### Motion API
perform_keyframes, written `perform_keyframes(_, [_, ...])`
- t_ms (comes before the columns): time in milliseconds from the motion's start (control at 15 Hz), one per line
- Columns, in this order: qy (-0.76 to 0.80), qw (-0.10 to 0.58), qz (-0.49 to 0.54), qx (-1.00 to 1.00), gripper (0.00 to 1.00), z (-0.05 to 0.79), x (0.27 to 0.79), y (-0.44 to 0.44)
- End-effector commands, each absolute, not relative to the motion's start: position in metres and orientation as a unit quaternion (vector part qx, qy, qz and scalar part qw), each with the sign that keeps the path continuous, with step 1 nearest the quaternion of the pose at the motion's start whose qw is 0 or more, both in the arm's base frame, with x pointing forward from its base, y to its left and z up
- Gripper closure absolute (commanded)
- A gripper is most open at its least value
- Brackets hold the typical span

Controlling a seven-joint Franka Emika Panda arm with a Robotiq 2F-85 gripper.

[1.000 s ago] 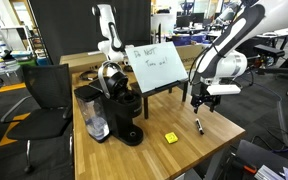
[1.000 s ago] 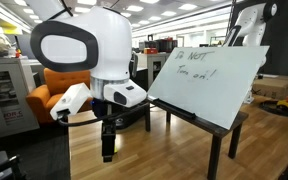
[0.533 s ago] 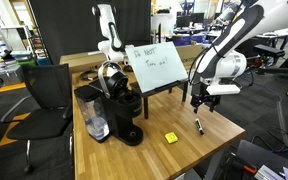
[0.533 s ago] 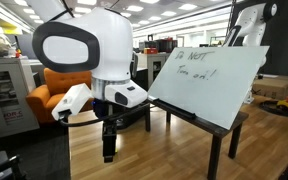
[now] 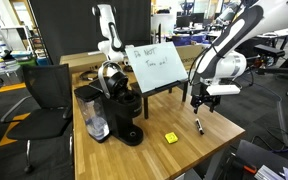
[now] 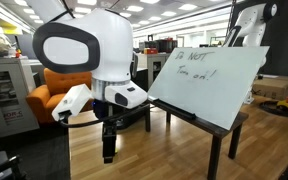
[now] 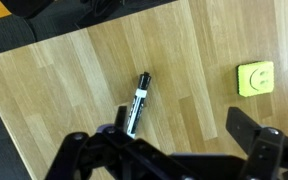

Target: Pick the marker on the table and place it on the board stand

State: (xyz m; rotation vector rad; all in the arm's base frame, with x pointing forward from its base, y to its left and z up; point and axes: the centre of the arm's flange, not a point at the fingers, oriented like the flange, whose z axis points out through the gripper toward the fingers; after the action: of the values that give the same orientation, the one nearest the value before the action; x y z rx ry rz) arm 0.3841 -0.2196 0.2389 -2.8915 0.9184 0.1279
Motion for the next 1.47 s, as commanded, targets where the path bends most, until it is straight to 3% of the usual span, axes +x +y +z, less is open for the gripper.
perform_keyframes(0, [0.304,0.047,0.049,-0.950,0.00,0.221,0.391,-0.230])
perform_keyframes(1400, [0.384,0.019,0.037,-0.922,0.00,0.117,0.393,-0.262])
